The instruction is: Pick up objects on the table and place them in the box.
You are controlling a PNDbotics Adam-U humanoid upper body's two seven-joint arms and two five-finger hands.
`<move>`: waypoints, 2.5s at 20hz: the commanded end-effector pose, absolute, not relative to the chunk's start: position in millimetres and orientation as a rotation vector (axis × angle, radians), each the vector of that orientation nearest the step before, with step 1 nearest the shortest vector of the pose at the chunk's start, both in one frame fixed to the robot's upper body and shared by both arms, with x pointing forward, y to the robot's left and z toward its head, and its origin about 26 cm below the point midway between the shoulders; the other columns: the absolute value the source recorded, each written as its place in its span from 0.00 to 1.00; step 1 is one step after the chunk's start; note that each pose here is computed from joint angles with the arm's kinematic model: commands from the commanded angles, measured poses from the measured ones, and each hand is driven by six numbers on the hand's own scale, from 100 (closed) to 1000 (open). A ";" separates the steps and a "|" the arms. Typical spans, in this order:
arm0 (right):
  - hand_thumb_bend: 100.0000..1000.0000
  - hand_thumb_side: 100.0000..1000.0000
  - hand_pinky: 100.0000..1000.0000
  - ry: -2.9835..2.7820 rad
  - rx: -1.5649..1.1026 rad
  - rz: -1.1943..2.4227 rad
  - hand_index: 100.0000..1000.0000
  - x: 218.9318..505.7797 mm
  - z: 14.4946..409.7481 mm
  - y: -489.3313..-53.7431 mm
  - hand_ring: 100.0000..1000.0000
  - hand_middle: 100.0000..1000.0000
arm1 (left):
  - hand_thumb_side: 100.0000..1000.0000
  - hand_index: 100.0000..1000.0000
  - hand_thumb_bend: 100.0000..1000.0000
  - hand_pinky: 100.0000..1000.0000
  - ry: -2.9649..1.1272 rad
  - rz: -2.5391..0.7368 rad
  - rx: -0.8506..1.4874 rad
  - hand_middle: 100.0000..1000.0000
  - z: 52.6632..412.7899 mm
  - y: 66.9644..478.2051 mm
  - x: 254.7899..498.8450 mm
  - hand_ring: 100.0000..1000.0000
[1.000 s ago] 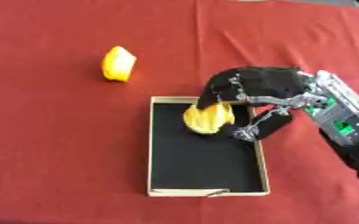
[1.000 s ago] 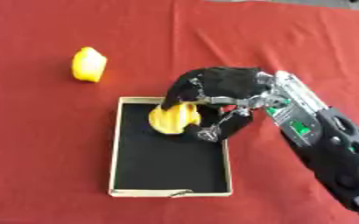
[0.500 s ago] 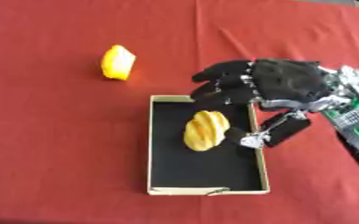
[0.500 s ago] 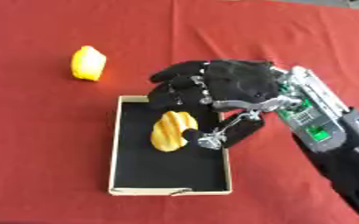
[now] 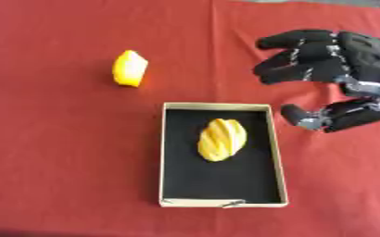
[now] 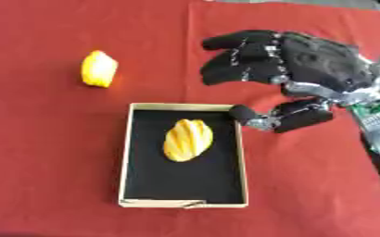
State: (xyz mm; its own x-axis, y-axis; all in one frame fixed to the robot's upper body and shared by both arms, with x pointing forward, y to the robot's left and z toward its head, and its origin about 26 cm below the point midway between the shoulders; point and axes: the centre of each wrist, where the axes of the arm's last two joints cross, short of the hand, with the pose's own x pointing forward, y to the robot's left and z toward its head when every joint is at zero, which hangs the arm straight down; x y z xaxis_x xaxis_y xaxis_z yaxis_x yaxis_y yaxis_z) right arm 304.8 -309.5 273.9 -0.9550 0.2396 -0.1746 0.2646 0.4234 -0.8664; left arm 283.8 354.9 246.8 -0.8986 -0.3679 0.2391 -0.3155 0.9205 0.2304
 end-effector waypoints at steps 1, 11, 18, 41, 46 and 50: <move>0.00 0.08 0.91 2.766 0.471 -1.411 0.87 287.2 298.5 -334.4 0.95 0.78 | 0.53 0.88 0.00 0.85 -2.770 -0.455 0.640 0.82 275.6 360.0 278.0 0.78; 0.00 0.05 0.91 2.977 0.583 -1.103 0.86 259.6 287.9 -391.6 0.96 0.78 | 0.29 0.93 0.01 0.88 -2.229 -1.284 1.022 0.88 325.6 402.5 300.9 0.87; 0.00 0.06 0.91 3.029 0.657 -0.992 0.84 252.9 275.9 -402.3 0.95 0.77 | 0.31 0.93 0.27 0.94 -1.884 -1.662 1.032 0.90 344.0 425.7 330.1 0.94; 0.00 0.34 0.93 3.131 0.641 -0.985 0.82 256.1 269.1 -397.6 0.95 0.75 | 0.30 0.97 0.42 0.97 -1.603 -1.934 0.809 0.93 322.5 388.4 434.2 0.96; 0.00 0.34 0.93 3.150 0.624 -0.981 0.82 256.9 268.8 -396.6 0.95 0.75 | 0.31 0.97 0.41 0.97 -1.654 -1.960 0.754 0.93 320.6 366.2 447.4 0.96; 0.00 0.35 0.94 3.162 0.603 -0.972 0.82 257.7 269.3 -395.4 0.95 0.75 | 0.35 0.97 0.40 0.98 -1.664 -1.989 0.705 0.94 314.6 351.2 455.7 0.96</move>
State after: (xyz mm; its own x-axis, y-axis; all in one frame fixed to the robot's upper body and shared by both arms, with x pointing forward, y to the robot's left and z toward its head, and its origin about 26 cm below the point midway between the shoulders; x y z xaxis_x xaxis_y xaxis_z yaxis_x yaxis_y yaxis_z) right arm 260.5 -396.8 259.6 -0.9060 0.4028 0.1303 0.2655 0.7804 -0.5662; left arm 457.0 351.0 301.1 -0.6889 -0.7249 -0.0007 0.0065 -0.0071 1.0000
